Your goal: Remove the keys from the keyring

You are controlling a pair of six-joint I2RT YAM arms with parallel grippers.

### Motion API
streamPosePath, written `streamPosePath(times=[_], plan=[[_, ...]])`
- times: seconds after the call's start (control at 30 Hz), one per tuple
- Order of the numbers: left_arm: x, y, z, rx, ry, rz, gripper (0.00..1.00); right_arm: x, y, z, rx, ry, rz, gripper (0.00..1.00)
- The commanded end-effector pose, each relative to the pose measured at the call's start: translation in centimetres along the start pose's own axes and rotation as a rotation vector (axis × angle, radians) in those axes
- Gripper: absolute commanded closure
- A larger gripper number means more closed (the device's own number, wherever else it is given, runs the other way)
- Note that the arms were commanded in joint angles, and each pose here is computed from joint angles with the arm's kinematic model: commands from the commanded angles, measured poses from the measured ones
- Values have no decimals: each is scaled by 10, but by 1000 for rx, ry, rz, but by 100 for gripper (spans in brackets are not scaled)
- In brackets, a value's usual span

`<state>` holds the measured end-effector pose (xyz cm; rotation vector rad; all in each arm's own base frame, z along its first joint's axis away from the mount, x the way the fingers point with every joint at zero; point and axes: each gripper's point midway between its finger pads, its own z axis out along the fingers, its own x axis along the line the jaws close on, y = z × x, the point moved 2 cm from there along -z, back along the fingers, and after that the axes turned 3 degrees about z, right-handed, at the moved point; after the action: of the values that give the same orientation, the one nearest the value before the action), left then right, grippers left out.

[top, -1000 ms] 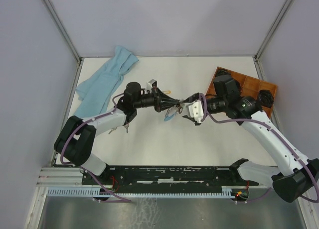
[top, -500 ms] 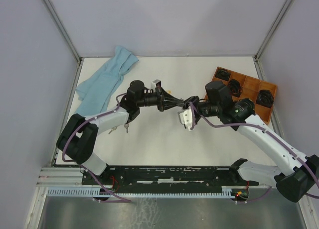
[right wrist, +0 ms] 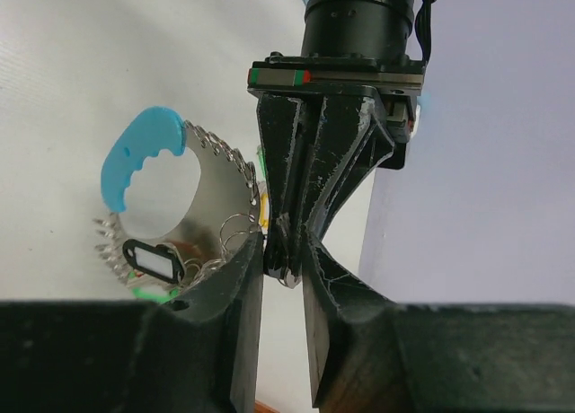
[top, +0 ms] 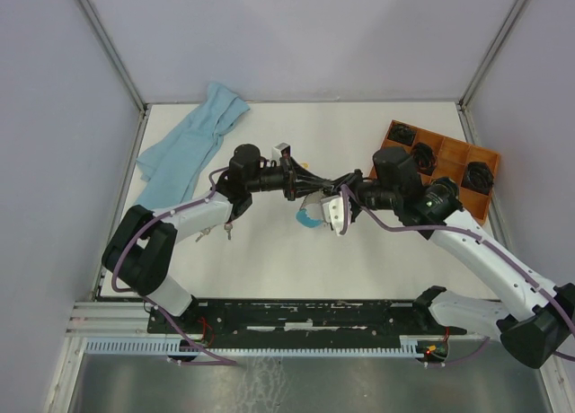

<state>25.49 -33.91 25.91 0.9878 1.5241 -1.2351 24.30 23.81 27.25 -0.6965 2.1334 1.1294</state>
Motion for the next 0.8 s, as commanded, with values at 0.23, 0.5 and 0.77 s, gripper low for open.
streamPosePath(times=[0.23,0.5,0.77], plan=[[-37,-23,2,84,-80,54,97,1,0,5,28,-25,-86,73],[-38,-23,4,84,-80,48,97,3,5,5,24,-23,-106,78],[-42,-26,5,98,-85,53,97,-6,-1,5,80,-77,-125,82]])
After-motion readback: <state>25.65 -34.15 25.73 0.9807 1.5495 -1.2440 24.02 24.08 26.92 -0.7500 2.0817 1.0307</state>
